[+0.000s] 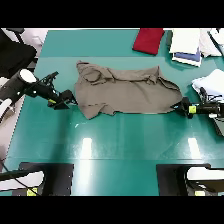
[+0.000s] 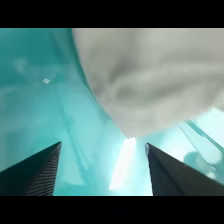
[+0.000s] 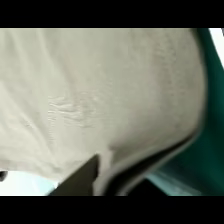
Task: Fold the shirts.
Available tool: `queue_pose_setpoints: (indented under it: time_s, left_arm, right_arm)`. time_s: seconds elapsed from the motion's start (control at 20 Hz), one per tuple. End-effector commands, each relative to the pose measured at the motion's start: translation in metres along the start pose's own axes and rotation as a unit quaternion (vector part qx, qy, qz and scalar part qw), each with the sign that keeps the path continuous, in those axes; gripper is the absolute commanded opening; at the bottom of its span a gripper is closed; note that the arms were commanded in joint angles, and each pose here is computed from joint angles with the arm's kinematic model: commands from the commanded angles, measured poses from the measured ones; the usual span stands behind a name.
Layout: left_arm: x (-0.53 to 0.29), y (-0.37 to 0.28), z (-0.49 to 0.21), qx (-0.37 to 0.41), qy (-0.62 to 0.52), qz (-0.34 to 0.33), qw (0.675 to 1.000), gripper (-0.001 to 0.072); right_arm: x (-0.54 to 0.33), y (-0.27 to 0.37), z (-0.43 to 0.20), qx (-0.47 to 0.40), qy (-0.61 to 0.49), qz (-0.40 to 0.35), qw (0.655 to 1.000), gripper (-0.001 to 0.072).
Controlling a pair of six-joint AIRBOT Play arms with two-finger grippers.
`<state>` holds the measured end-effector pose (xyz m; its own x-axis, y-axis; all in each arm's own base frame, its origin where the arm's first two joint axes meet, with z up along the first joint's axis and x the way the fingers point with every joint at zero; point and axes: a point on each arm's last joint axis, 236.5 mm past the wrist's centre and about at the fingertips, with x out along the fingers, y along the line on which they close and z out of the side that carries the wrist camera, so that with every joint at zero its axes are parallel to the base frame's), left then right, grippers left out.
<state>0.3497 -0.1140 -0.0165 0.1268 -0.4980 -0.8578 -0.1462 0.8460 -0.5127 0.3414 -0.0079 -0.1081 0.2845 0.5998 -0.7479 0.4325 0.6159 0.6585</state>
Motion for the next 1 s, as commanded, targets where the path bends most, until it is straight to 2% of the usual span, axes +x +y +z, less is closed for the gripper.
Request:
queue_pose_setpoints:
  time_s: [0.0,0.05,0.25,0.5,0.7,0.85,0.95]
  left_arm:
    - [0.006,-0.026,-0.014,-0.012,-0.016,-0.072,0.997,0.0591]
    - [0.011,-0.031,-0.01,-0.019,-0.029,-0.087,0.996,0.0591]
    - [0.024,-0.026,0.003,-0.036,-0.071,-0.087,0.993,0.0591]
    - [0.05,-0.009,-0.01,-0.049,-0.076,-0.068,0.994,0.0591]
    - [0.072,-0.034,-0.031,-0.038,-0.068,-0.105,0.991,0.059]
    - [0.077,-0.037,-0.018,-0.043,-0.099,-0.101,0.989,0.0589]
    - [0.093,-0.039,-0.028,-0.04,-0.08,-0.095,0.991,0.0589]
  right_arm:
    - [-0.004,0.002,0.007,-0.016,-0.018,-0.009,1.0,0.0052]
    - [-0.011,0.004,0.012,-0.02,-0.033,-0.01,0.999,0.0023]
    - [-0.04,0.013,0.024,-0.035,-0.08,-0.011,0.996,0.0022]
    - [-0.047,0.021,0.019,-0.048,-0.081,-0.008,0.996,0.0021]
    - [-0.04,0.029,0.015,-0.058,-0.073,-0.007,0.996,0.0022]
    - [-0.035,0.035,0.012,-0.067,-0.066,-0.006,0.996,0.0022]
    - [-0.033,0.038,0.01,-0.07,-0.063,-0.005,0.996,0.0022]
